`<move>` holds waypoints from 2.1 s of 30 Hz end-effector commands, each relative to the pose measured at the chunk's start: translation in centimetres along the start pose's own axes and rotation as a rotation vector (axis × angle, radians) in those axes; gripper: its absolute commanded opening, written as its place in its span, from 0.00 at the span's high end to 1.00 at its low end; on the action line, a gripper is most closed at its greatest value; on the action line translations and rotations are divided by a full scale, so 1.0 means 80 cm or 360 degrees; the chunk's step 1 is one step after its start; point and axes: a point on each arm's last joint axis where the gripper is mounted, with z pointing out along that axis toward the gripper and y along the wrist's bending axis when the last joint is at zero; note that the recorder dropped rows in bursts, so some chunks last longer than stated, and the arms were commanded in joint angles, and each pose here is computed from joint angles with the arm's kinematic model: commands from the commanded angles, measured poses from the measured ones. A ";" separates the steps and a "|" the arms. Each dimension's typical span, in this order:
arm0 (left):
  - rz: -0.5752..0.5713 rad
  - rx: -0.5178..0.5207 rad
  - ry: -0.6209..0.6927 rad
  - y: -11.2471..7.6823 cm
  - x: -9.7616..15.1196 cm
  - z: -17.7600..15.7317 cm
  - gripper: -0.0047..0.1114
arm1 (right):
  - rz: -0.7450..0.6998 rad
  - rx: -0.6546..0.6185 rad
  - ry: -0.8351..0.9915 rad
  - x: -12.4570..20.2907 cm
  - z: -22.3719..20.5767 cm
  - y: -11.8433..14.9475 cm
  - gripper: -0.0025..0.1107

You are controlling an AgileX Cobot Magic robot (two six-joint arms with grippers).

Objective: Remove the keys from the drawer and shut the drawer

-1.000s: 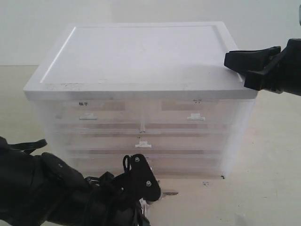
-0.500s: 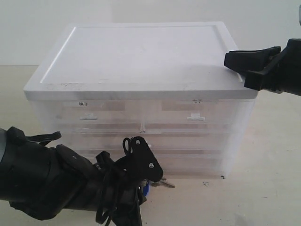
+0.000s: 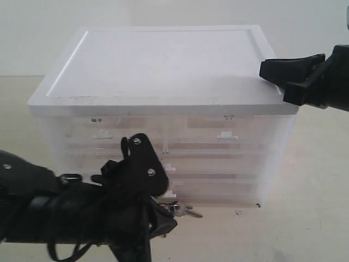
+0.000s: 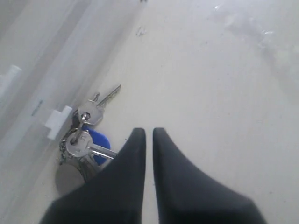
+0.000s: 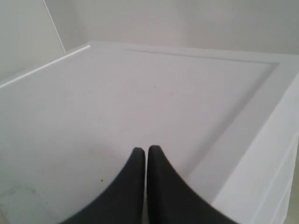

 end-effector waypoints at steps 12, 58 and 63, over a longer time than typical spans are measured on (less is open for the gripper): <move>0.0025 -0.0083 -0.0671 -0.024 0.020 -0.155 0.92 | -0.0233 0.0189 -0.0243 -0.014 -0.089 0.073 0.98; -0.0088 -0.0048 -0.1021 -0.036 0.042 -0.208 0.92 | -0.0281 0.0380 -0.0853 0.045 -0.207 0.158 0.98; -0.0088 -0.0048 -0.1021 -0.036 0.042 -0.208 0.92 | -0.0281 0.0380 -0.0853 0.045 -0.207 0.158 0.98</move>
